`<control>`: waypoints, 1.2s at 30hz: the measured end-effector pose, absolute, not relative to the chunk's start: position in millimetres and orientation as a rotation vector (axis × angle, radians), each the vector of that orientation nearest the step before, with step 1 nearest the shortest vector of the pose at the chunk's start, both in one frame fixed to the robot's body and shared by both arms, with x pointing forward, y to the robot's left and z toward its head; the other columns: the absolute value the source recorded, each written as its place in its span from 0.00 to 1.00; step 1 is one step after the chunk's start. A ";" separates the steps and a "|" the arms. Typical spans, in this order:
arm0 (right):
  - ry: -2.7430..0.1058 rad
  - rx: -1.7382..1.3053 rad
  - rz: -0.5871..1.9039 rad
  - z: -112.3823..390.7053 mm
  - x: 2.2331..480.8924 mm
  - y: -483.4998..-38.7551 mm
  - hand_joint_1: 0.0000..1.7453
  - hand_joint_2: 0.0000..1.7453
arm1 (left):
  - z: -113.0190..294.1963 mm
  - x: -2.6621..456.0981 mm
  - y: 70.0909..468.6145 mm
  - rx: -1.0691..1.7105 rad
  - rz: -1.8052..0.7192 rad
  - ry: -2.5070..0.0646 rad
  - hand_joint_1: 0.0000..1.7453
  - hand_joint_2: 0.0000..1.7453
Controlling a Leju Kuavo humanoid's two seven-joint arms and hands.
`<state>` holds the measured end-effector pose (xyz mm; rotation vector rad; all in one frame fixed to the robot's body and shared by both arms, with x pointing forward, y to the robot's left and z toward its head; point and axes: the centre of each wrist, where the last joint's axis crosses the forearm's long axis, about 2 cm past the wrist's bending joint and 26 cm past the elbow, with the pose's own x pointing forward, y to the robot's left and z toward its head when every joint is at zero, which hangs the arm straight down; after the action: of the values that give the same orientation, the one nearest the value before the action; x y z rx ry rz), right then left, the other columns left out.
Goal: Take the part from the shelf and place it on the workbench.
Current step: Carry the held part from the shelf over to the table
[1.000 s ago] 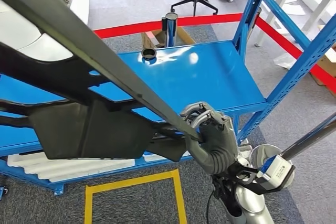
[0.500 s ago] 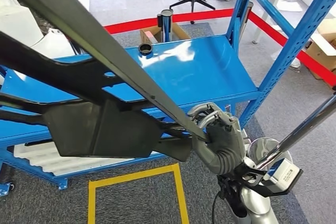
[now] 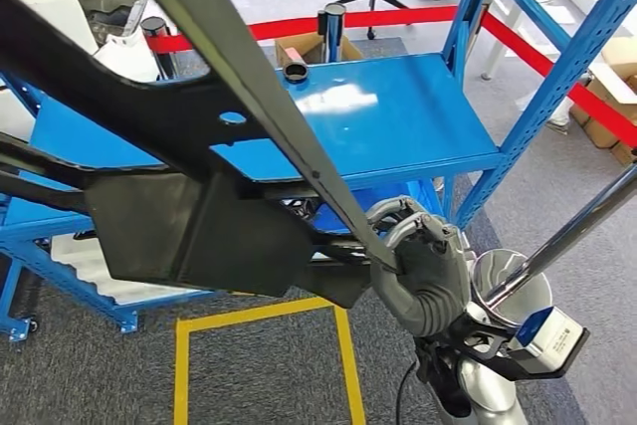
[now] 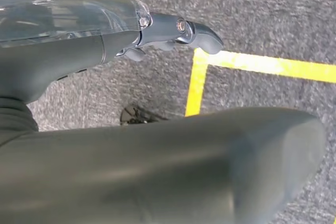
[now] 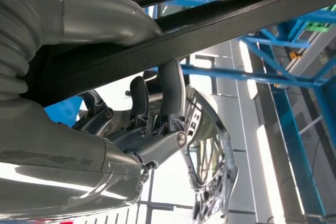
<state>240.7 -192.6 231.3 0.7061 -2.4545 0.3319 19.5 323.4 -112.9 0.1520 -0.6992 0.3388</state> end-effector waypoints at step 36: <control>-2.495 0.700 0.308 224.8 243.9 -225.4 1.00 1.00 | -108.8 9.9 367.9 0.199 0.336 -0.584 0.00 0.00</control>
<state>243.9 -225.4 224.8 0.7005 -2.4949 0.3083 9.9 367.9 -108.8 0.1995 -0.5838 0.3356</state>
